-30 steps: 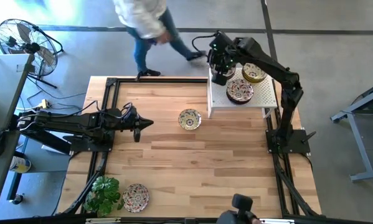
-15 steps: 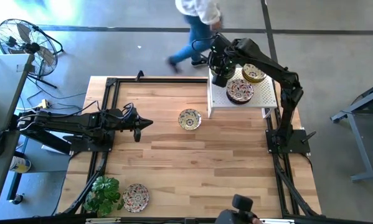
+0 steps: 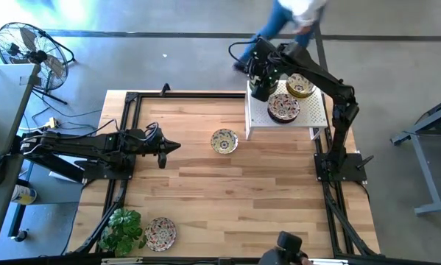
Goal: Pick & Place Mini bowls
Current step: Stack the green patterned bowl on top of the green bowl on the shelf, then stack the yellow patterned bowl on top of the yellow patterned bowl on the shelf
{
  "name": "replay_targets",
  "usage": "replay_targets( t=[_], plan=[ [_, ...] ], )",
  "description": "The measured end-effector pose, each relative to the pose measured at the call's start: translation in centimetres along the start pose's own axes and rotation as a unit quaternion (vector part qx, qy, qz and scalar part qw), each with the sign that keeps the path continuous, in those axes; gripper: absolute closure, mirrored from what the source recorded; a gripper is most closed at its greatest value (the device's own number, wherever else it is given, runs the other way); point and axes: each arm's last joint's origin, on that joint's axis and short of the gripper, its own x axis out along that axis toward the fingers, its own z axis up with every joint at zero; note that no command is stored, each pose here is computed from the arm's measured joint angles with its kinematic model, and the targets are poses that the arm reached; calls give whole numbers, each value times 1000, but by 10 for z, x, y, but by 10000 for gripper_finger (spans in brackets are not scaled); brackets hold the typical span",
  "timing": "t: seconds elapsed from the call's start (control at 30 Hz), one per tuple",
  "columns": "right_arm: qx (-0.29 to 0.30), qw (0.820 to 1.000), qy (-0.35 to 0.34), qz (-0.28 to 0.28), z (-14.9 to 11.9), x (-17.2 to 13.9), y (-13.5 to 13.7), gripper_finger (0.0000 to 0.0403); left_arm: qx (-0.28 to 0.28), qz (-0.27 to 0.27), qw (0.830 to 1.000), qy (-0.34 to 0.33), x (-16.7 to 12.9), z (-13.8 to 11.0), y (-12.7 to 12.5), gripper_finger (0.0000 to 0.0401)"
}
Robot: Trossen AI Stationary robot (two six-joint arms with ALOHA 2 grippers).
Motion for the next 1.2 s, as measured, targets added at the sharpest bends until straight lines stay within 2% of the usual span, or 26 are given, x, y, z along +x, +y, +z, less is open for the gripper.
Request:
replay_targets(
  t=[0.2, 0.33, 0.43, 0.53, 0.6, 0.67, 0.8, 0.93, 1.07, 1.2],
  plan=[
    [16, 999, -22, 28, 2, -10, 0, 228, 0, 0, 1000, 0, 0, 0, 0, 401],
    [26, 997, -22, 71, 0, -11, 3, 236, 0, 0, 1000, 0, 0, 0, 0, 401],
    [32, 994, -40, 92, 3, -13, 7, 271, 0, 0, 1000, 0, 0, 0, 0, 401],
    [29, 990, -81, 107, 8, -24, 17, 329, -6, -1, 1000, 0, 0, 0, 0, 401],
    [24, 986, -99, 129, 13, -30, 31, 372, -11, 0, 1000, -1, 0, 0, 0, 401],
    [3, 984, -101, 145, 16, -33, 49, 394, -13, 4, 1000, -4, 0, 1, 0, 401],
    [-36, 979, -97, 178, 27, -31, 96, 372, -11, 6, 1000, -15, -1, 2, 0, 401],
    [-49, 972, -121, 197, 37, -29, 139, 343, -5, -4, 1000, -14, -1, 3, -1, 401],
    [7, 970, -115, 212, 38, 1, 172, 318, -3, -5, 1000, -15, -1, 3, -1, 401],
    [119, 965, -83, 218, 31, 35, 196, 284, -4, -11, 1000, -13, -1, 3, -1, 401]
  ],
)
